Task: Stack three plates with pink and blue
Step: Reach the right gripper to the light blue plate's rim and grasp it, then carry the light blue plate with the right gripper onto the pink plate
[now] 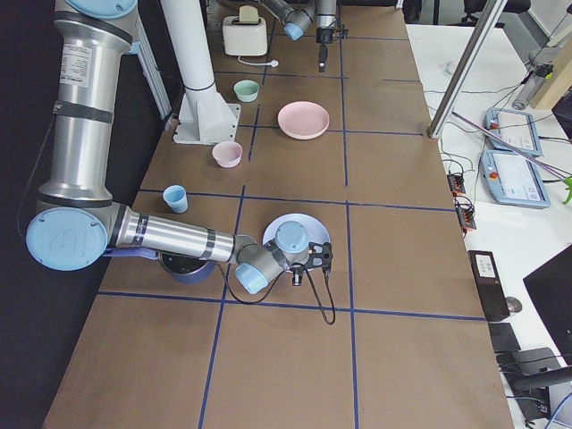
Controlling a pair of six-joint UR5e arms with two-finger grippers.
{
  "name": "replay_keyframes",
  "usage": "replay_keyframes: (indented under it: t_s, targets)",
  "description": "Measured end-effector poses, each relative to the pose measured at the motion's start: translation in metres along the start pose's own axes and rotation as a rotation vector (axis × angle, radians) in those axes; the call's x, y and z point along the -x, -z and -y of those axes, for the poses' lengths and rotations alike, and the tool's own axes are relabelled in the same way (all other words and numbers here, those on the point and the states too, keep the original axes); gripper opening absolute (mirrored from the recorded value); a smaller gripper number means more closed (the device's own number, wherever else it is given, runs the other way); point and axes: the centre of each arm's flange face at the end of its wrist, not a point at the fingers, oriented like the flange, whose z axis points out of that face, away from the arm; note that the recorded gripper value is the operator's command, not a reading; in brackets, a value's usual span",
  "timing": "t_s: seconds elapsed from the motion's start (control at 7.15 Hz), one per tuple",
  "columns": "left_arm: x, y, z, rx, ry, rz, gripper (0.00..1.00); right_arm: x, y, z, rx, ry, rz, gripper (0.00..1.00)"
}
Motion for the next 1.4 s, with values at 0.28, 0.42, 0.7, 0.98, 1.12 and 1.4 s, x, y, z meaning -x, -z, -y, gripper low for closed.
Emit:
replay_keyframes:
  t_s: [0.28,0.42,0.7,0.98,1.12,1.4]
  targets:
    - [-0.006,0.008,0.000,-0.010,0.016,-0.013,1.00,0.080,0.007,0.026,-0.016,0.029,0.102,0.00]
    - [-0.009,0.016,0.002,-0.024,0.028,-0.020,1.00,0.152,0.006,0.041,-0.015,0.016,0.174,0.00]
    - [-0.014,0.027,0.006,-0.042,0.042,-0.030,1.00,0.312,-0.004,0.047,-0.007,-0.028,0.312,0.00]
    - [-0.014,0.030,0.009,-0.050,0.044,-0.030,1.00,0.448,-0.032,0.020,-0.013,-0.055,0.362,0.00]
    - [-0.013,0.031,0.009,-0.052,0.044,-0.030,1.00,0.496,-0.043,0.008,-0.017,-0.066,0.343,0.00]
    - [-0.013,0.032,0.010,-0.054,0.046,-0.029,1.00,0.536,-0.059,-0.011,-0.016,-0.068,0.306,0.24]
